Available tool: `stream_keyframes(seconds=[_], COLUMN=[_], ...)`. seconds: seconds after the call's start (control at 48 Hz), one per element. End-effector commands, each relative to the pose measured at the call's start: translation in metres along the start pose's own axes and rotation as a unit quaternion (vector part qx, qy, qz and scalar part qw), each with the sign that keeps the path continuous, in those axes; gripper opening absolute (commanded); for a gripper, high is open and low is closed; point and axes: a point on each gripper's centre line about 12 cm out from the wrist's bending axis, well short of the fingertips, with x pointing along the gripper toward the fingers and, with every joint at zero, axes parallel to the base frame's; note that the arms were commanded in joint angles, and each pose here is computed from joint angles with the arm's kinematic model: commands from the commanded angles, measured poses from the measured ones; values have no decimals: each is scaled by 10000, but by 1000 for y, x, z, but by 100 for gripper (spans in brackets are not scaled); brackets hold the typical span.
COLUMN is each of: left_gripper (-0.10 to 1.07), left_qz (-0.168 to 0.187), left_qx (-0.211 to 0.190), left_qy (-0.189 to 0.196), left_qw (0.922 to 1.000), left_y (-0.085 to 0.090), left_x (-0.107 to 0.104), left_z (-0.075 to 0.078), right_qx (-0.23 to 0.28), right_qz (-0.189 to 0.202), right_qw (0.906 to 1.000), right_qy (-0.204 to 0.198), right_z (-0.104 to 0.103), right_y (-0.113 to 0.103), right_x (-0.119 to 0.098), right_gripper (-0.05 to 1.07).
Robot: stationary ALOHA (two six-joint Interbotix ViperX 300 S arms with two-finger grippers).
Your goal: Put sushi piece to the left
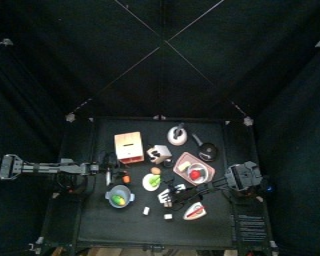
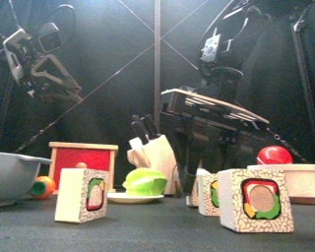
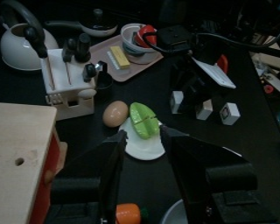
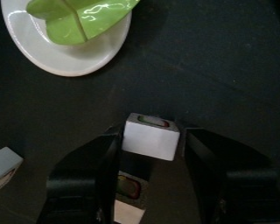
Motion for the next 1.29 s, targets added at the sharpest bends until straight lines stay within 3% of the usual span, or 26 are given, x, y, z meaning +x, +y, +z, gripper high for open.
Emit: stream_keyframes(seconds=[0.0, 0.271, 0.521, 0.729, 0.938, 1.021, 1.188, 1.271], left_gripper=[77, 77, 77, 77, 77, 77, 77, 77], left_qz=[-10, -8, -1, -1, -7, -8, -7, -7], left_qx=[8, -8, -10, -10, -15, -8, -15, -15], left_qy=[-61, -61, -62, -62, -61, -61, -61, -61], left_qw=[10000, 10000, 10000, 10000, 10000, 10000, 10000, 10000], left_y=[-1, -1, 0, 0, -1, -1, -1, -1], left_x=[1, 1, 1, 1, 1, 1, 1, 1], left_z=[5, 5, 5, 5, 5, 5, 5, 5], right_qx=[15, -391, -1019, -1556, -2048, -2334, -3096, -3290], right_qz=[323, 728, 1197, 1605, 1698, 1724, 1743, 1682], right_qw=[9994, 9956, 9845, 9710, 9615, 9549, 9328, 9275], right_qy=[-101, -442, -782, -847, -681, -627, -602, -567], right_z=[8, 14, 6, -2, -7, -13, -27, -30], right_y=[8, 18, 32, 44, 53, 58, 72, 77], right_x=[-20, -38, -53, -59, -65, -66, -64, -60], right_gripper=[68, 67, 67, 67, 67, 67, 67, 68])
